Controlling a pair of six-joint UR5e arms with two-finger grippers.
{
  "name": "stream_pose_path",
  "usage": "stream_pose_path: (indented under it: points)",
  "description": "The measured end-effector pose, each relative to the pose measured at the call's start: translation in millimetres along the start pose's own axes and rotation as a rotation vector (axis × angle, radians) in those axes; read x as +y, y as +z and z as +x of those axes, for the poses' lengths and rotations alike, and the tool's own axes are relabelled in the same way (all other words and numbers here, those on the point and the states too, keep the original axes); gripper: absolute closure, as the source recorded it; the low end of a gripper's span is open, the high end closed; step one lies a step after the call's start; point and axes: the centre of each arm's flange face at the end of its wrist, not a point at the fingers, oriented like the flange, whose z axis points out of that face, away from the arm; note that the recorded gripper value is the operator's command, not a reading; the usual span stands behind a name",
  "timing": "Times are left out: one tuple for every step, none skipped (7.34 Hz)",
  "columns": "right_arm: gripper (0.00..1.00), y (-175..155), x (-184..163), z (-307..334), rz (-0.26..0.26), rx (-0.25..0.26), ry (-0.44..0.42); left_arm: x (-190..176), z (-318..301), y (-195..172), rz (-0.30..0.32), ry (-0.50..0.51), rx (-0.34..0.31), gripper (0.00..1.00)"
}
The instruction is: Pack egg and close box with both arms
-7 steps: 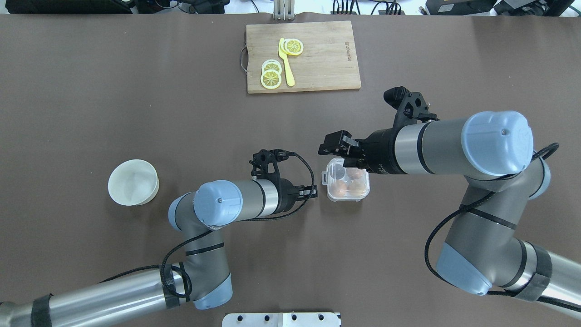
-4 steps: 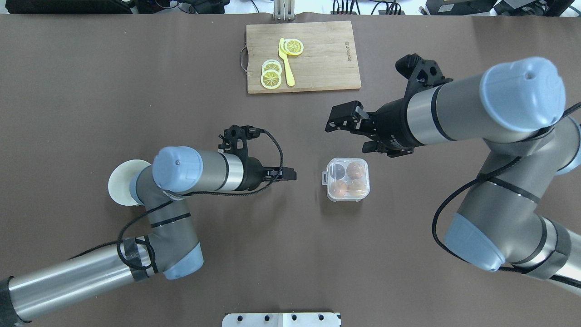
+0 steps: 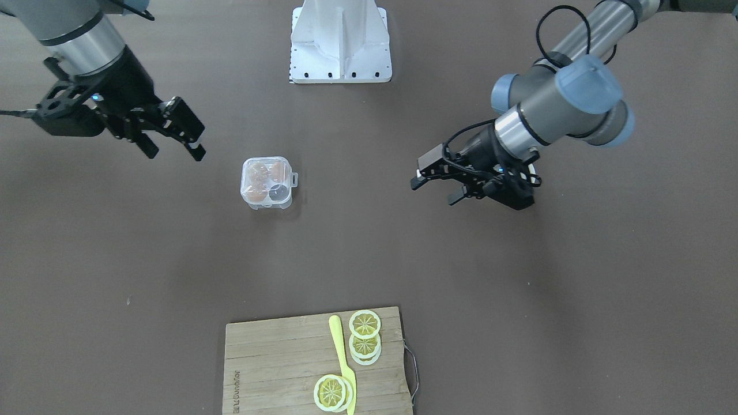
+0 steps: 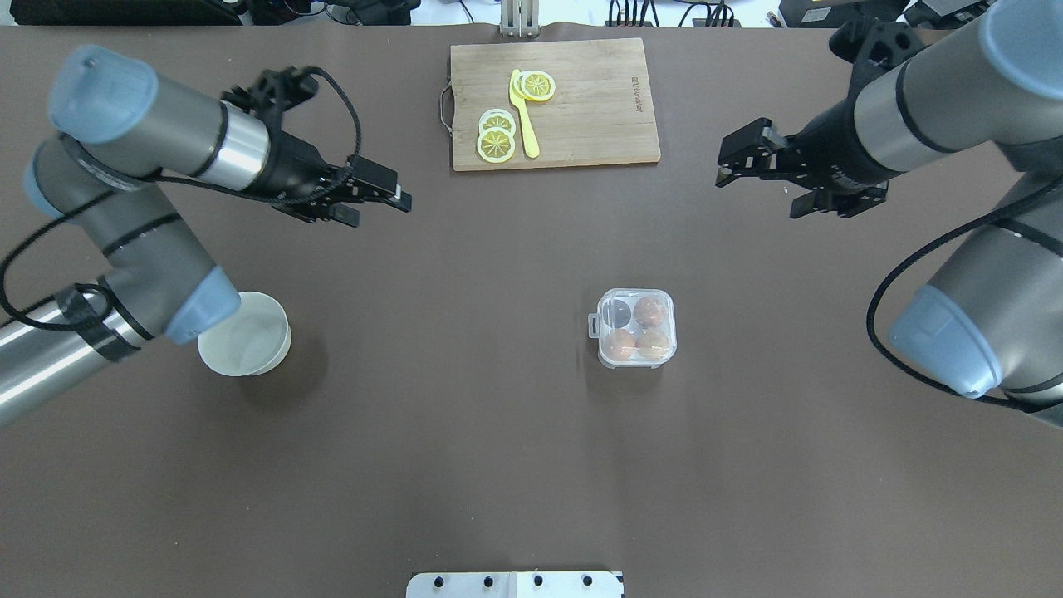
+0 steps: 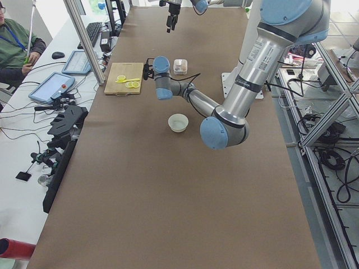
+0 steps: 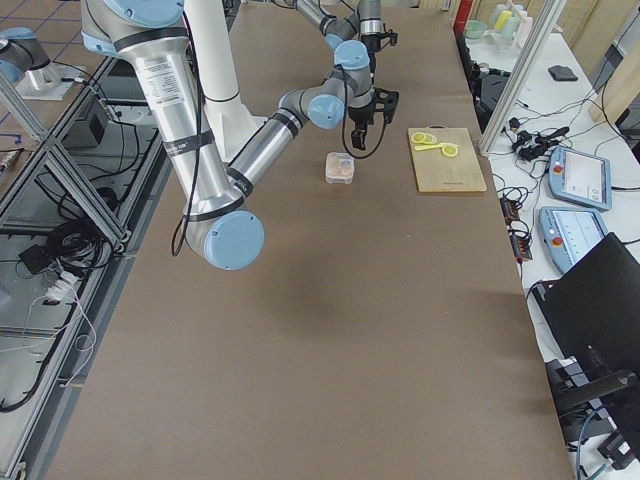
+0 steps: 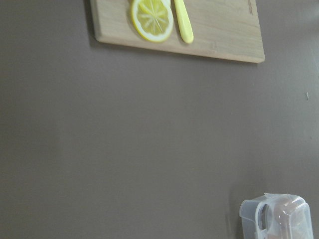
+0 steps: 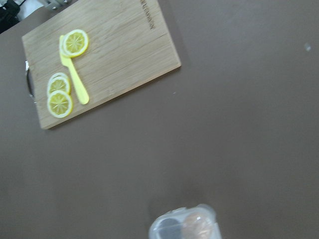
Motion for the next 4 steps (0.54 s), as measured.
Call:
stream_pose_path:
  points:
    - [0.00, -6, -29, 39, -0.006, 0.071, -0.056, -16, -31, -40, -0.004, 0.015, -0.017, 0.02]
    - [0.00, -9, -60, 80, -0.011, 0.137, -0.121, -30, -66, -78, 0.004, 0.044, -0.053, 0.02]
    - [0.00, -12, -91, 126, -0.017, 0.194, -0.181, -43, -96, -112, 0.017, 0.084, -0.100, 0.02]
    - [0.00, -18, -119, 178, -0.029, 0.241, -0.242, -55, -123, -143, 0.029, 0.128, -0.155, 0.02]
